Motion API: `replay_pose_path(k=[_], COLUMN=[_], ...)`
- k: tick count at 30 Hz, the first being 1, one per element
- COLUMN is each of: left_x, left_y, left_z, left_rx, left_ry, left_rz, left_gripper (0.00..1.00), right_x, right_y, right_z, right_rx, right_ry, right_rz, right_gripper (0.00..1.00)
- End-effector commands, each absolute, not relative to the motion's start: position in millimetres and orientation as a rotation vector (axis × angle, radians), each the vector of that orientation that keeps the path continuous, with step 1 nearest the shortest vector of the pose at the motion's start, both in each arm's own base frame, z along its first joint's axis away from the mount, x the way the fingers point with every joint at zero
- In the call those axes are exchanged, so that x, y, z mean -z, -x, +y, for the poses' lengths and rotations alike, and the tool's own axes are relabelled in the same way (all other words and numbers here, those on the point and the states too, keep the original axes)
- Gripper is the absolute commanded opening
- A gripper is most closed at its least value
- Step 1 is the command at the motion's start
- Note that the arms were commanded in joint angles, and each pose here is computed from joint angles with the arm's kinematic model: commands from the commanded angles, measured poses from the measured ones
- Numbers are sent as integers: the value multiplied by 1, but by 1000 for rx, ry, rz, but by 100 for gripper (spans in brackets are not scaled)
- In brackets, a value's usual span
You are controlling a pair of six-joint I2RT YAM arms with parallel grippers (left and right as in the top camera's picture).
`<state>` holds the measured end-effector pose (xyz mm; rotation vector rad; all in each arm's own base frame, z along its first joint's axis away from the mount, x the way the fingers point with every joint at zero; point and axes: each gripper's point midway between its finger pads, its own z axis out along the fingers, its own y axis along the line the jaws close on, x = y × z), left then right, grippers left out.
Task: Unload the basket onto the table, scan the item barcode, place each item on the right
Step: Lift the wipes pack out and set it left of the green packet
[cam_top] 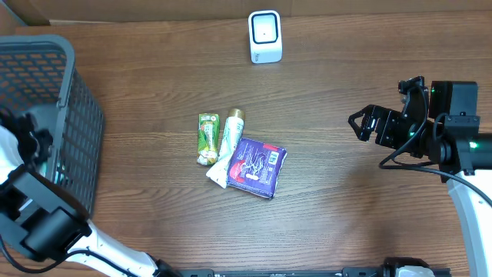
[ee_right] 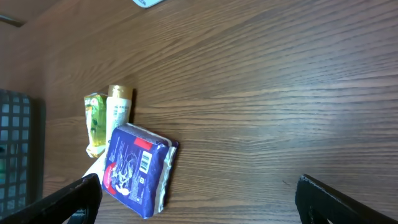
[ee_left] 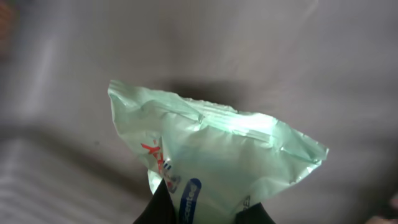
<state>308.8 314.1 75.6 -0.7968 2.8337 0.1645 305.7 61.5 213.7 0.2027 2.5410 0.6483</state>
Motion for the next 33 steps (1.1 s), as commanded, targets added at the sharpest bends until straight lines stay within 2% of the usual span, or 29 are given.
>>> replay_pose_path(k=[1, 6, 12, 20, 26, 33], left_x=[-162, -257, -351, -429, -441, -380], left_y=[-353, -369, -381, -367, -355, -343], left_z=[322, 307, 256, 183, 105, 28], left_rx=[-206, -241, -138, -82, 41, 190], left_ry=[851, 836, 661, 483, 311, 176], left_rz=[2616, 2447, 2263, 2116, 2153, 2444], left_gripper=[4, 4, 4, 4, 4, 4], right_x=[-221, -221, -221, -221, -221, -221], right_y=[-310, -310, -310, -310, -310, -310], right_z=[61, 61, 61, 61, 61, 61], right_rx=[-649, -649, -649, -649, -649, -649], right_ry=[-187, -187, -187, -187, -187, -187], right_rz=[2519, 2519, 2519, 2519, 2519, 2519], right_gripper=[100, 100, 100, 100, 100, 100])
